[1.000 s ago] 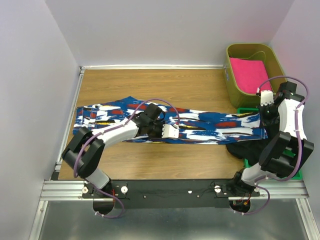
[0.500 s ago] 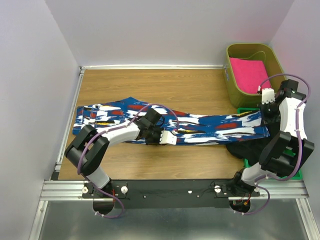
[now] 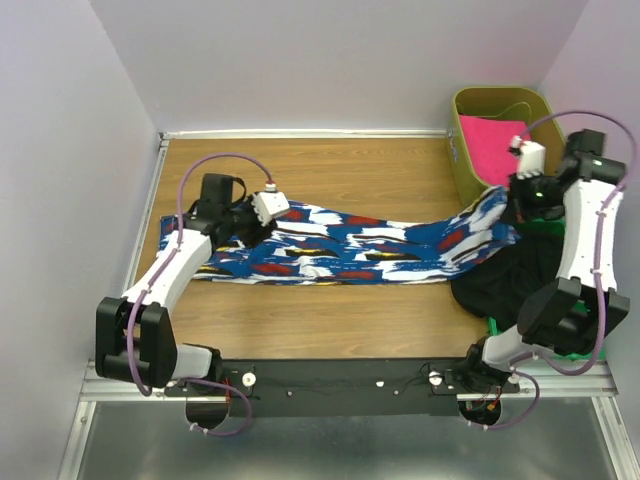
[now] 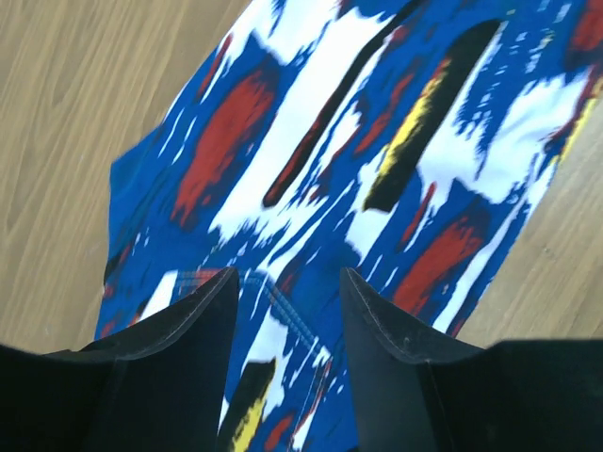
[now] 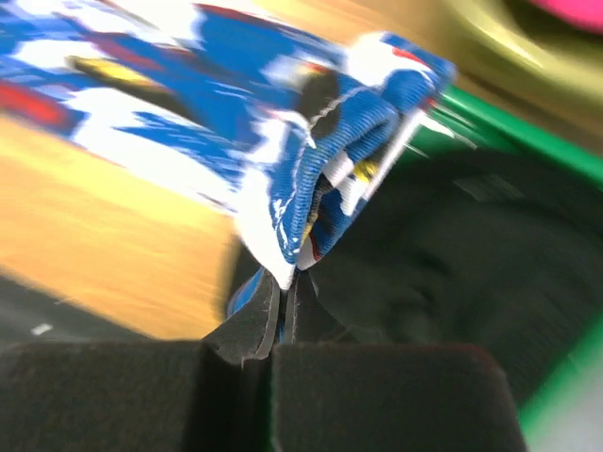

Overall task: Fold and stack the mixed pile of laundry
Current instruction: Fold the trousers at the center of the board.

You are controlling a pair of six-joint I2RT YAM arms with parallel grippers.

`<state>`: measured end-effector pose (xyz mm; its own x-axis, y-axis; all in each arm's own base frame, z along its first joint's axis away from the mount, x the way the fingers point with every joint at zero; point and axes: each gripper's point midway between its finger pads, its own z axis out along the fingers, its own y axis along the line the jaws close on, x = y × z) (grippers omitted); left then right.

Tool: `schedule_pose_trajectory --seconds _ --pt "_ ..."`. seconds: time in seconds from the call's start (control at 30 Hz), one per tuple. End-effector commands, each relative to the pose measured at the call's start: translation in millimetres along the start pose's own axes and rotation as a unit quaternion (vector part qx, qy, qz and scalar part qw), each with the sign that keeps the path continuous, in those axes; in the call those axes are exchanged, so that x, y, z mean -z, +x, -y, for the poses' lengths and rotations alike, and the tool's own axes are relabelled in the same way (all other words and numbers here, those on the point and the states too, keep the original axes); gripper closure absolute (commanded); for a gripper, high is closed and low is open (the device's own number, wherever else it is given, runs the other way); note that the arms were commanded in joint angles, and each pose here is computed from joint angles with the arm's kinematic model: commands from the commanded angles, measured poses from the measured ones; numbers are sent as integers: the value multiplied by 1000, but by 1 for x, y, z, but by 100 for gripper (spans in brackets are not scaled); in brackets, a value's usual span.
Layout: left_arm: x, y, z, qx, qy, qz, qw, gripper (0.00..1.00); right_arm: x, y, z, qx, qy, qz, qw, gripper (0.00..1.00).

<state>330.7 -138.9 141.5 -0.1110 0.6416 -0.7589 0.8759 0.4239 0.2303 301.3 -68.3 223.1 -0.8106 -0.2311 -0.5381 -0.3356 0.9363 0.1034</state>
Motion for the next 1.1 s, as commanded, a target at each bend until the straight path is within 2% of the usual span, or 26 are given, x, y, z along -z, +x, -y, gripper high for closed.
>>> schedule_pose_trajectory --seconds 0.0,0.17,0.2,0.23,0.33,0.37,0.4,0.5,0.53,0.63,0.7,0.73,0.97,1.07 --pt "21 21 -21 83 -20 7 996 44 -25 -37 -108 1 -166 40 985 99" --pt "44 46 -42 133 -47 2 990 44 -75 -68 -211 44 -257 37 965 99" --pt "50 54 -47 142 -59 -2 988 44 -86 -81 -227 49 -258 52 964 99" --pt "54 58 -50 148 -67 -6 987 44 -99 -76 -262 80 -276 33 957 99" --pt "66 74 -59 162 -90 -24 982 44 -150 -69 -311 120 -276 -3 954 99" --pt "69 78 -59 164 -93 -31 982 44 -164 -68 -319 124 -267 -4 956 99" --pt "72 82 -61 167 -99 -35 980 44 -197 -67 -323 124 -249 -15 961 99" --pt "84 102 -67 176 -119 -60 975 44 -235 -64 -345 139 -226 -43 963 99" --pt "90 111 -69 184 -127 -69 972 44 -262 -45 -346 137 -218 -79 963 99" --pt "95 124 -67 192 -124 -84 970 44 -294 -21 -333 134 -188 -113 966 99" --pt "98 133 -68 199 -126 -93 967 44 -304 -4 -319 152 -164 -131 966 99" --pt "99 137 -68 196 -126 -98 967 44 -308 21 -308 157 -154 -160 962 99" --pt "99 151 -62 193 -121 -115 967 45 -283 76 -226 201 -113 -212 950 99" --pt "97 156 -64 193 -123 -121 966 47 -269 65 -196 222 -94 -206 948 99"
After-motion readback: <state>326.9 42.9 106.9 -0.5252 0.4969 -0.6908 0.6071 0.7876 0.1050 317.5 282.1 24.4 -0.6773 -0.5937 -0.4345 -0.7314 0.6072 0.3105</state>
